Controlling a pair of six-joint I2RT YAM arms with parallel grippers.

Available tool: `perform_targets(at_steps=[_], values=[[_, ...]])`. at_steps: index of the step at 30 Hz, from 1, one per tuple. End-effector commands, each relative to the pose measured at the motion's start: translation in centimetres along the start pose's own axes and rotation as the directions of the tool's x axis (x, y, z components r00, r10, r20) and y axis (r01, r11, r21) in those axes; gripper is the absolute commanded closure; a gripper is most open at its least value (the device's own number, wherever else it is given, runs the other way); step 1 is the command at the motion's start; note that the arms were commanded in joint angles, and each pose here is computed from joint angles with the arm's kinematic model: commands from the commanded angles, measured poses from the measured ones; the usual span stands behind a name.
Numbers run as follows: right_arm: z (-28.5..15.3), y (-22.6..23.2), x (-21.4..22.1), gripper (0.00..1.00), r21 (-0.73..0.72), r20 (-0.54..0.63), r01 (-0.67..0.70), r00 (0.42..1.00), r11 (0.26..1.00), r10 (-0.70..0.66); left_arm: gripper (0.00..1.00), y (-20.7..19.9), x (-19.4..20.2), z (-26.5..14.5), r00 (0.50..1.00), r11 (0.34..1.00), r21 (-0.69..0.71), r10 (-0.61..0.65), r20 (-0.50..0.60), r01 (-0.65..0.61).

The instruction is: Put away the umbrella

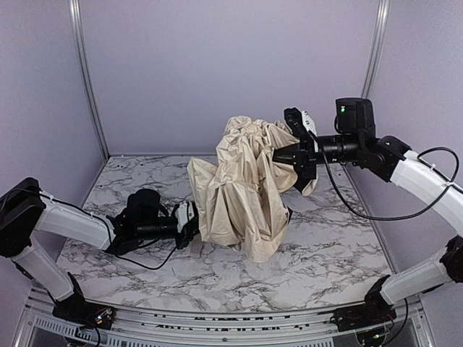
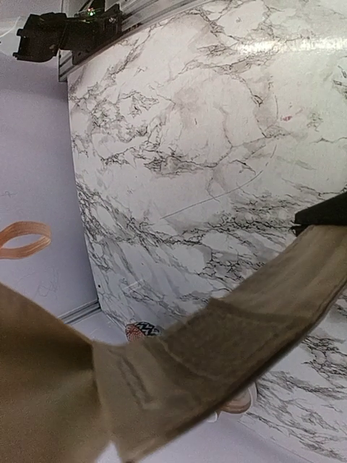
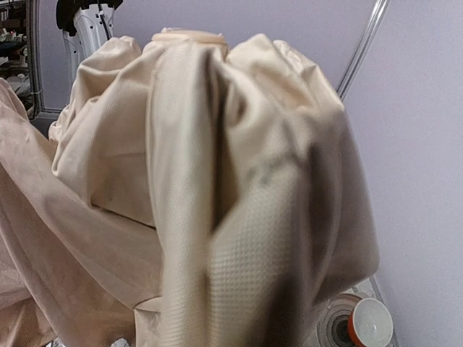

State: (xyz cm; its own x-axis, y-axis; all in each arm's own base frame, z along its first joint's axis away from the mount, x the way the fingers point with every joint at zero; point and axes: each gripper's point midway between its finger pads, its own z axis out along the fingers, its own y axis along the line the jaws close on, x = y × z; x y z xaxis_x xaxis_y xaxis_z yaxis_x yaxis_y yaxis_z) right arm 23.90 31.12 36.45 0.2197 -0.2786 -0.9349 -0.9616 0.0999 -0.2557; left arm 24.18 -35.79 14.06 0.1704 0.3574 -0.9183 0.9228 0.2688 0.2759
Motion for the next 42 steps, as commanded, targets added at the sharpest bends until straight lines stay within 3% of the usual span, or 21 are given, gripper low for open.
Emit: perform_targets(at_steps=[1,8,13,18,20,23,27,37,42], values=[[-0.9,-0.3,-3.7,1.00,0.014,0.062,0.123,0.990,0.992,-0.124,1.00,1.8,0.7,0.6,0.999,0.998,-0.049,0.045,-0.023,-0.046],[0.6,7.6,-0.2,1.00,-0.266,-0.022,0.231,0.969,0.936,-0.245,1.00,6.5,2.0,1.2,0.995,0.988,-0.121,0.085,-0.050,-0.091],[2.6,12.4,1.5,1.00,-0.403,-0.076,0.208,0.963,0.891,-0.259,1.00,9.7,1.8,1.1,0.989,0.973,-0.179,0.142,-0.049,-0.149],[2.8,13.4,3.3,1.00,-0.417,-0.107,0.167,0.967,0.894,-0.231,0.97,11.5,1.7,0.2,0.981,0.954,-0.226,0.188,-0.057,-0.196],[2.6,12.8,3.2,1.00,-0.361,-0.105,0.182,0.967,0.915,-0.234,0.97,11.3,1.6,-0.4,0.982,0.955,-0.228,0.184,-0.053,-0.191],[1.6,13.0,2.1,1.00,-0.351,-0.032,0.218,0.969,0.911,-0.244,0.97,10.5,2.4,-1.2,0.979,0.954,-0.222,0.192,-0.072,-0.203],[0.7,14.4,1.8,1.00,-0.406,0.031,0.245,0.967,0.880,-0.254,0.99,12.2,2.2,-1.7,0.971,0.919,-0.314,0.219,-0.091,-0.237],[5.1,16.4,6.8,1.00,-0.548,-0.175,0.016,0.976,0.837,-0.133,0.98,13.8,-6.2,-2.6,0.933,0.886,-0.354,0.349,0.084,-0.300],[7.3,16.6,9.8,1.00,-0.566,-0.267,-0.079,0.959,0.821,-0.093,0.96,13.1,-8.1,-3.3,0.917,0.888,-0.337,0.374,0.136,-0.313]])
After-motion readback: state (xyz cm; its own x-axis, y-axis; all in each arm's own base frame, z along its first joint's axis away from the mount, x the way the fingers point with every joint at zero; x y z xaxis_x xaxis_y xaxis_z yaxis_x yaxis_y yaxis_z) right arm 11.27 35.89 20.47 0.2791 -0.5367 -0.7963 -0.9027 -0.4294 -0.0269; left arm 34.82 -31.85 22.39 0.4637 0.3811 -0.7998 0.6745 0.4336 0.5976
